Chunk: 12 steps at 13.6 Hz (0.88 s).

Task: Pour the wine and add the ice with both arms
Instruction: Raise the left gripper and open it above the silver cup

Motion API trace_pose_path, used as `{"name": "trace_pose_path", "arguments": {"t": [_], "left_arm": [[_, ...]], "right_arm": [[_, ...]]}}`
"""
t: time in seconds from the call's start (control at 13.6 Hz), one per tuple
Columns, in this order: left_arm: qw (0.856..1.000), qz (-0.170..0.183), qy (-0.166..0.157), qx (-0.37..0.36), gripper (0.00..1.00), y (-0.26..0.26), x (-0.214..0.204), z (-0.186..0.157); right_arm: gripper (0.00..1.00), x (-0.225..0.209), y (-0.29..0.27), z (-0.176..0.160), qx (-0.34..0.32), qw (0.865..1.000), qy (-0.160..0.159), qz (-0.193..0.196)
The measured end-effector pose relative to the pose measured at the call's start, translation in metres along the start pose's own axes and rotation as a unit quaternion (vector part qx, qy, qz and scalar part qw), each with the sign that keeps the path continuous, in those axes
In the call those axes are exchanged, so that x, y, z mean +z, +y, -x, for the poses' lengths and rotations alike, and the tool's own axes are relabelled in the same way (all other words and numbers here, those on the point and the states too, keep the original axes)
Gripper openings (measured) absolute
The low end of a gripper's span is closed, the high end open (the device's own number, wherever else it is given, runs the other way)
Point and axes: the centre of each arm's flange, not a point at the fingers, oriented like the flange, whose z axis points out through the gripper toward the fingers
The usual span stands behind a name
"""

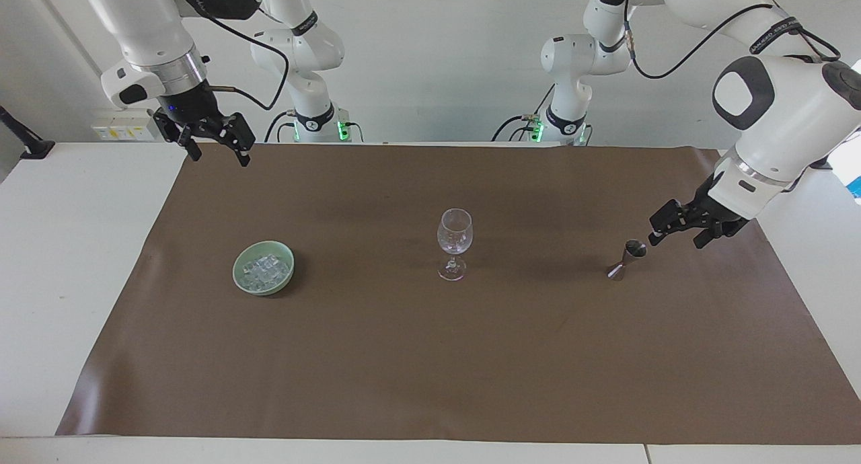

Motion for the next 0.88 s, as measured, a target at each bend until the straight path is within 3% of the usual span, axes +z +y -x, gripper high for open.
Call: {"name": "trace_pose_path", "arguments": {"t": [0.37,0.66,0.88], "left_arm": [[0.990,0.068,-0.019,-0.123,1.00,-0.013,0.014,0.001],[0.971,0.103,-0.036,-0.211,1.00,-0.022,0.021,0.002],[0.949,0.140,-0.049,-0.278,1.00,-0.046,0.026,0.003]], "right_arm": [[1.00,0.000,0.000,0.000,0.000,1.000,0.000,0.000],[1.00,0.000,0.000,0.000,0.000,1.000,0.000,0.000],[1.00,0.000,0.000,0.000,0.000,1.000,0.000,0.000]]}}
